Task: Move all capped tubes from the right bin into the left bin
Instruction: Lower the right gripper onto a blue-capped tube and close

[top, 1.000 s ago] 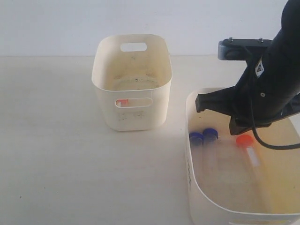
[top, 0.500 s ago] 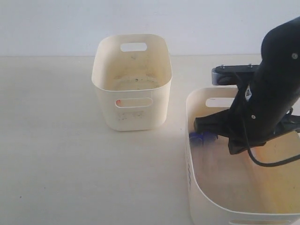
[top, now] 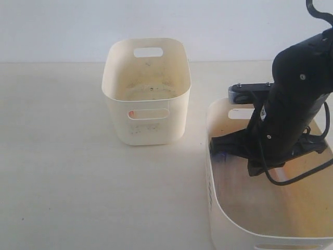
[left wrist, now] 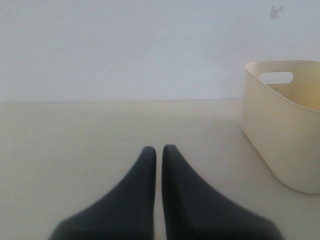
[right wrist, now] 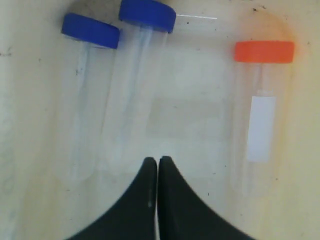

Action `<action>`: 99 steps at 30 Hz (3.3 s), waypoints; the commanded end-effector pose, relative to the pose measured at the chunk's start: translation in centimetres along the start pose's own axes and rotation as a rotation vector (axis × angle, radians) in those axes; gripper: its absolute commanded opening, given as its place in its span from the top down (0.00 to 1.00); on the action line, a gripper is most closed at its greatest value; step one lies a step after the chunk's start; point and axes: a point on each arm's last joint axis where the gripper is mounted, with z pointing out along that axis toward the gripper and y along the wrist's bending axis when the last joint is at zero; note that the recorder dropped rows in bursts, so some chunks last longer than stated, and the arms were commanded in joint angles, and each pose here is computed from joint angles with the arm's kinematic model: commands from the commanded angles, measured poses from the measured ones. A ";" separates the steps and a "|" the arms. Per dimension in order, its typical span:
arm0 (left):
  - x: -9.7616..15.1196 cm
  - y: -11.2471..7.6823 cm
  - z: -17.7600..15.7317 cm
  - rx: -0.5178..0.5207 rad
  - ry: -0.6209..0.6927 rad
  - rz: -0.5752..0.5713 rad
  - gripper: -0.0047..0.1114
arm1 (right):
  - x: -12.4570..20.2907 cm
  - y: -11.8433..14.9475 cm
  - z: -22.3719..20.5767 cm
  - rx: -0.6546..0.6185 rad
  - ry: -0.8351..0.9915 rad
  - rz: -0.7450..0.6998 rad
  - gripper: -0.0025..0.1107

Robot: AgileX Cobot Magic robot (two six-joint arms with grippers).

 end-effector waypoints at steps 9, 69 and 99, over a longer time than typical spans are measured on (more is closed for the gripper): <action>-0.1 0.0 0.0 0.008 -0.005 -0.007 0.92 | -0.3 0.0 1.8 0.020 0.017 -0.008 0.76; -0.1 0.0 0.0 0.008 -0.005 -0.007 0.92 | 0.2 0.0 4.7 -0.083 -0.140 0.102 0.48; -0.1 0.0 0.0 0.008 -0.005 -0.007 0.92 | 1.0 -1.6 6.2 0.116 -0.039 0.011 0.98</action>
